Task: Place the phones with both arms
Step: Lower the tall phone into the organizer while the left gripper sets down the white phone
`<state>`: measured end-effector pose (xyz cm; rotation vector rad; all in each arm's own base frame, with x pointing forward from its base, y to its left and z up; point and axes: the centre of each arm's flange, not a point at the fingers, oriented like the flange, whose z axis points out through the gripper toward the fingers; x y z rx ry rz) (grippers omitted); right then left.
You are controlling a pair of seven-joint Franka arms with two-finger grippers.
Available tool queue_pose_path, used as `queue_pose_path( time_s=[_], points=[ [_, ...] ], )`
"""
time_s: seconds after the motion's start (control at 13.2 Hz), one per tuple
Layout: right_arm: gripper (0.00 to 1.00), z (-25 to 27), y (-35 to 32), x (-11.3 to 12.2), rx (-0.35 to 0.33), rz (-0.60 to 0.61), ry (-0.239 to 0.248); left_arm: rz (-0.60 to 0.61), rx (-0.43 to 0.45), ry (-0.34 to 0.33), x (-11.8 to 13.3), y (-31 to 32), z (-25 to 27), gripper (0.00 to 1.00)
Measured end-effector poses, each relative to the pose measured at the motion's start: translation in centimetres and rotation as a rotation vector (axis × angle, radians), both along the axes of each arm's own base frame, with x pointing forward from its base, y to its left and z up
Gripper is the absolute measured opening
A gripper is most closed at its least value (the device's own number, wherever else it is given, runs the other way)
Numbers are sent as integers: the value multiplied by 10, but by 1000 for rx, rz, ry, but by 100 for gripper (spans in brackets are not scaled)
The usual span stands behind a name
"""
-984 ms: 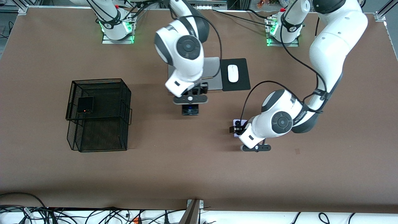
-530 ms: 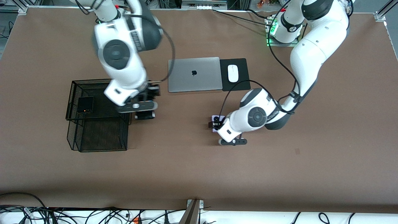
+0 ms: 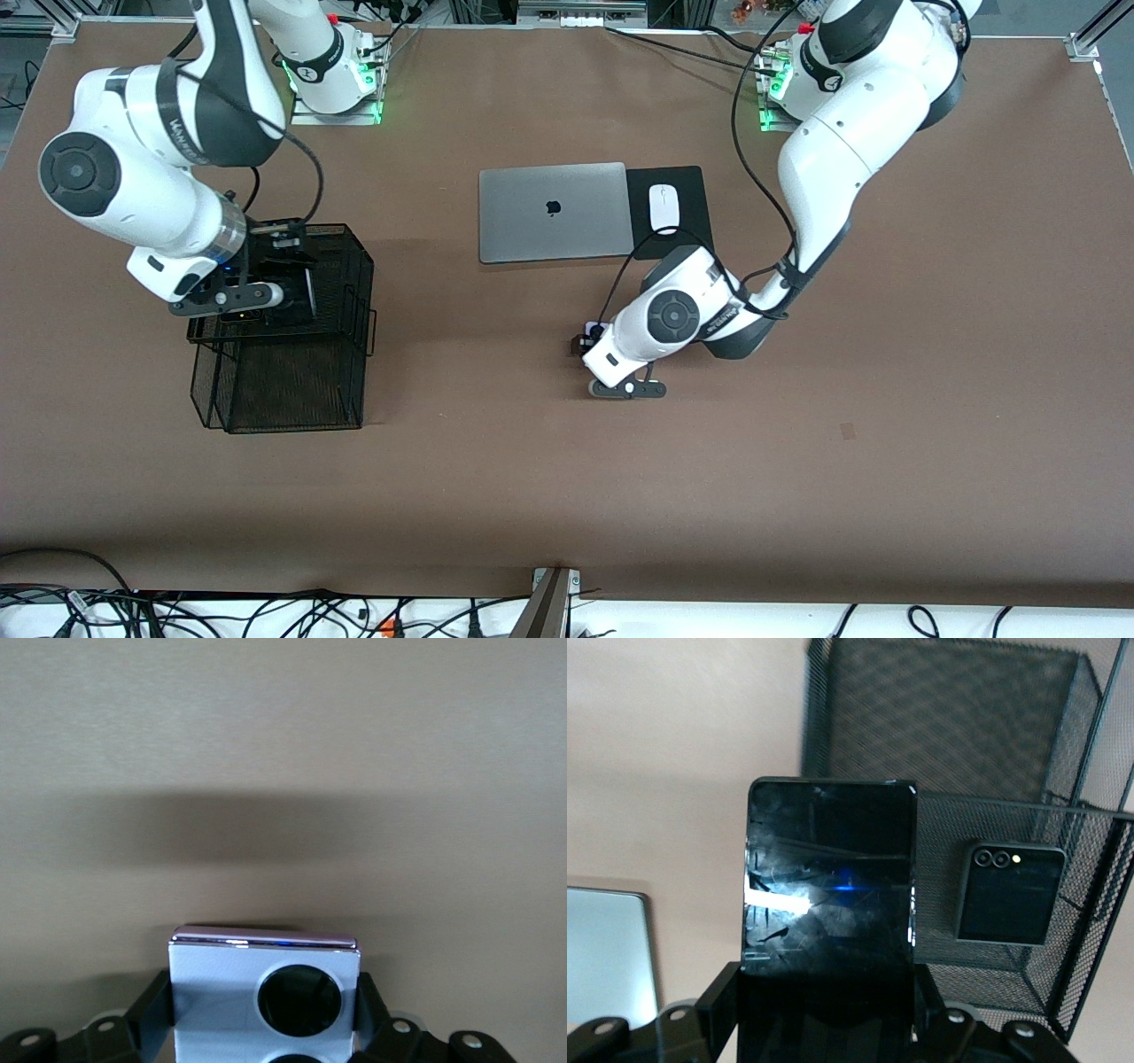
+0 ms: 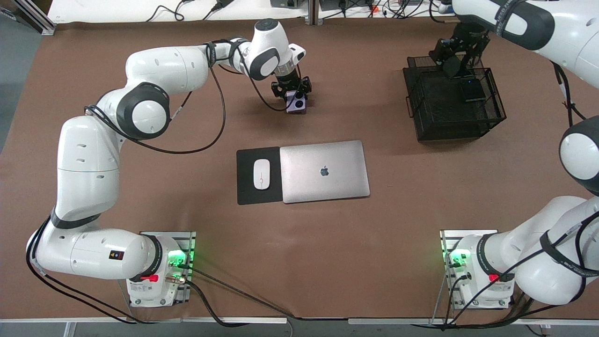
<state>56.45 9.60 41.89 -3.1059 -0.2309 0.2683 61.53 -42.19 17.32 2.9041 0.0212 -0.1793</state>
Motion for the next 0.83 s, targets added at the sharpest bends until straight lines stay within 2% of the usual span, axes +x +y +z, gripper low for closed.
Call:
queue_pose_path(
  time_s=[0.15,0.3,0.45,0.68,0.83],
  points=[
    [80,-35,-26,-13,1,-11,24,3,-5,-10,1,-2,1,100],
    [80,-57,-36,-25,-3,-22,63,21,-13,-29,11,4,11,100],
    [80,-68,-35,-32,-6,-20,80,50,-9,-62,31,22,41,100],
    [80,-75,-33,-29,-18,-18,49,107,133,-28,61,103,128,100],
    [80,-82,-32,-26,-31,-24,33,157,222,-2,69,165,185,100]
  ],
)
